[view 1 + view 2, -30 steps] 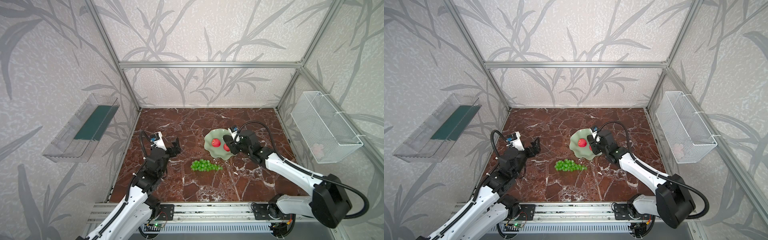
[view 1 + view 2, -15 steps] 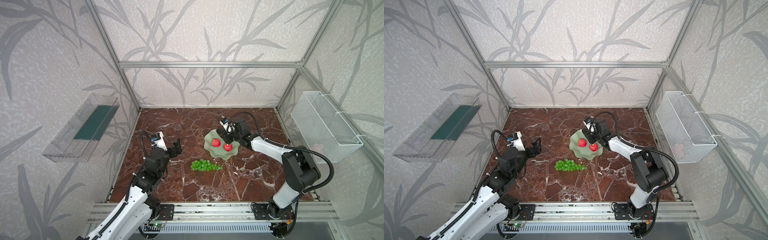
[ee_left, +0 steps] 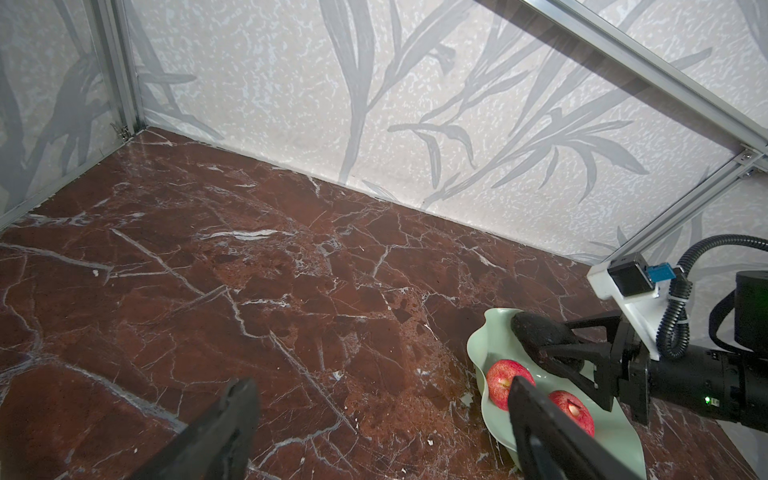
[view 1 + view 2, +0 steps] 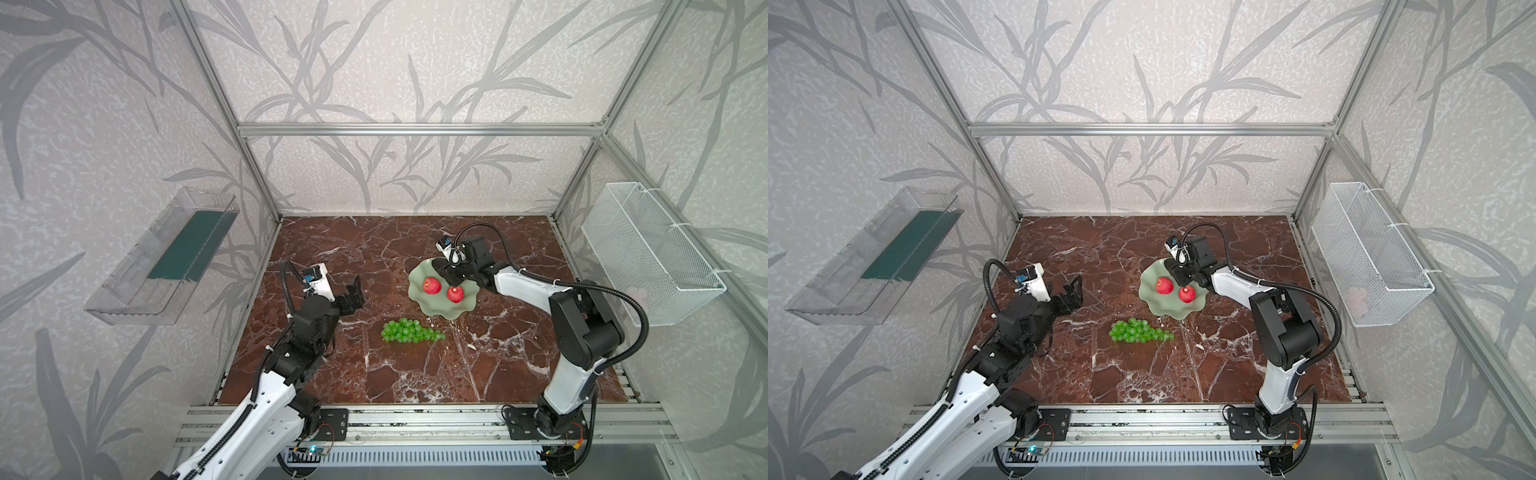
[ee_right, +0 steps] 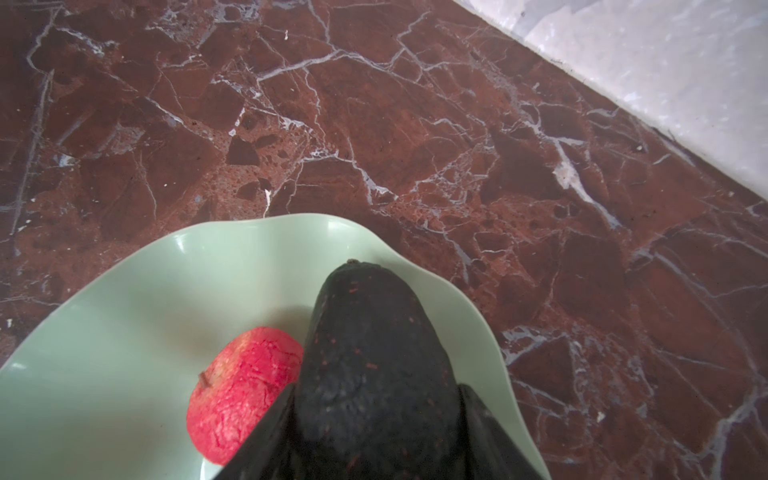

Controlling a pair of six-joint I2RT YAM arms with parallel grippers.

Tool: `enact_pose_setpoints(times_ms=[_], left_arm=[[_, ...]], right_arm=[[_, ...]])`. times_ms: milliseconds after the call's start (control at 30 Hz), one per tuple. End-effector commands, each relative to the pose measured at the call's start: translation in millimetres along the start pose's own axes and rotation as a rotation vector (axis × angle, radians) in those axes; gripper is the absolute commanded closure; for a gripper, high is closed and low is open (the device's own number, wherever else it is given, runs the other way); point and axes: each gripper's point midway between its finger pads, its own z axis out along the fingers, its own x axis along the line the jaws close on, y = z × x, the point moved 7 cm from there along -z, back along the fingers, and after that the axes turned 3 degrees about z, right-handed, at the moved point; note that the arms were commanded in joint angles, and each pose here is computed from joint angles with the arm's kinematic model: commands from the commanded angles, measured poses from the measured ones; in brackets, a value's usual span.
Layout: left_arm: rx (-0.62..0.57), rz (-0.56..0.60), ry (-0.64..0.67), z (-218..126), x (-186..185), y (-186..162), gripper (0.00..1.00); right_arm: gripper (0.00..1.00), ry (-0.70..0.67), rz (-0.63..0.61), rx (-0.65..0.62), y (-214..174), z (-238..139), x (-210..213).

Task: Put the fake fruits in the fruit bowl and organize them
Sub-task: 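Carry the avocado into the bowl beside the apples and release it, then move the right gripper down to the green grapes and grasp the bunch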

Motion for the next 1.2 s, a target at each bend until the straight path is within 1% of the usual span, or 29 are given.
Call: enact_pose_setpoints(times_ms=[0,167,300,533,733,867,967,1033,1167], left_arm=[[-0.009,-0.009,0.009,-1,2,1,0.07],[-0.009,-0.007,0.01,0,2,1,0.07],[-0.009,-0.006,0.012,0,2,0,0.07],[-0.013,-0.004,0.022,-1,4,0,0.07],[-0.015,-0.002,0.021,-2,4,1,0.06],[-0.022,0.0,0.019,-3,3,4,0.06],[-0.033,-0.003,0.019,-6,3,7,0.07],[-0.044,-0.004,0.016,-8,3,10,0.07],[-0.062,0.002,0.021,-13,4,15,0.06]], right_arm=[[0.51,-0.024,0.004,0.067,-6,4,-5],[0.5,-0.029,0.017,0.117,-12,6,-5],[0.47,-0.031,0.027,0.141,-13,8,-6],[0.37,-0.005,0.032,0.188,-16,12,-4],[0.31,-0.005,0.047,0.164,-9,5,-4],[0.28,-0.02,0.062,0.099,8,-14,-4],[0.26,0.008,0.087,0.012,22,-37,1],[0.24,0.068,0.112,-0.072,29,-58,10],[0.19,0.204,0.137,-0.198,20,-85,39]])
